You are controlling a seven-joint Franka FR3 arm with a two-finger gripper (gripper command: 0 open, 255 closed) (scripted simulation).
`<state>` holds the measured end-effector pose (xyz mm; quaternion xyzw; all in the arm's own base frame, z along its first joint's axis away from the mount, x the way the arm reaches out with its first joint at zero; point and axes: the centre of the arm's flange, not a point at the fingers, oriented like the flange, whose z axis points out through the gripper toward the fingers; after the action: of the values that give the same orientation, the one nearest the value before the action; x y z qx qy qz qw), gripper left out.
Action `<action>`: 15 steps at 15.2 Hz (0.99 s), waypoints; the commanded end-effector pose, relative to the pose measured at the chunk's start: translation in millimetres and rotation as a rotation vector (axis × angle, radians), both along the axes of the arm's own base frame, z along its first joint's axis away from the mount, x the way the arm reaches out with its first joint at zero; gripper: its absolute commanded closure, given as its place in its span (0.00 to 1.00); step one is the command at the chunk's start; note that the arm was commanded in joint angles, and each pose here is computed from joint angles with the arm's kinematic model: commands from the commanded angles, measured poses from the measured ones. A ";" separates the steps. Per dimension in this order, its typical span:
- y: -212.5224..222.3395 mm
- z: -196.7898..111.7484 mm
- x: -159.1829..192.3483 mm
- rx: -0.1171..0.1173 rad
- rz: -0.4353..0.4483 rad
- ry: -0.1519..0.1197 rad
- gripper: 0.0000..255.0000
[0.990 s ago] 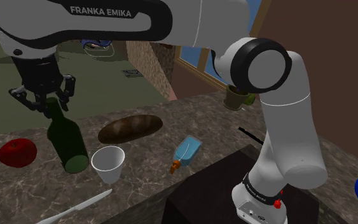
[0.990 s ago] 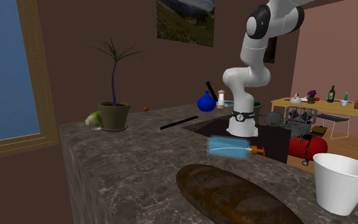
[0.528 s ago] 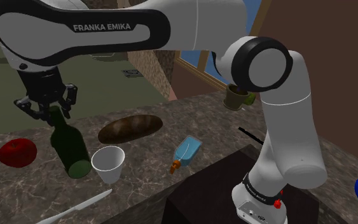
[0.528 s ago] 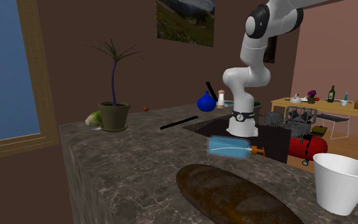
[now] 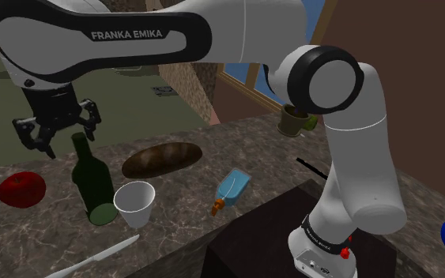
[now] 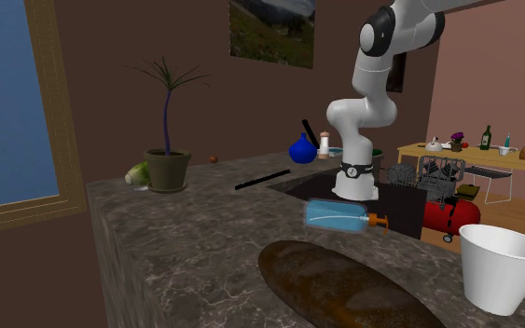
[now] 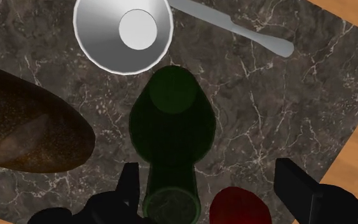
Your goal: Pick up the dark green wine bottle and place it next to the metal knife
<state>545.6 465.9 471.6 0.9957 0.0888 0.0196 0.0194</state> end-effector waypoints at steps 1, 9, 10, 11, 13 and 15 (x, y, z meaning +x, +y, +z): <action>0.0 0.1 0.0 0.000 0.000 0.000 0.00; 1.7 50.0 -2.3 0.000 0.000 0.000 0.00; 1.7 50.0 -2.2 0.000 0.000 0.000 0.00; 1.7 50.0 -2.2 0.000 0.000 0.000 0.00; 1.7 50.0 -2.2 0.000 0.000 0.000 0.00; 1.7 50.0 -2.2 0.000 0.000 0.000 0.00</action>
<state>543.4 467.6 521.5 0.9957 0.0889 0.0196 0.0194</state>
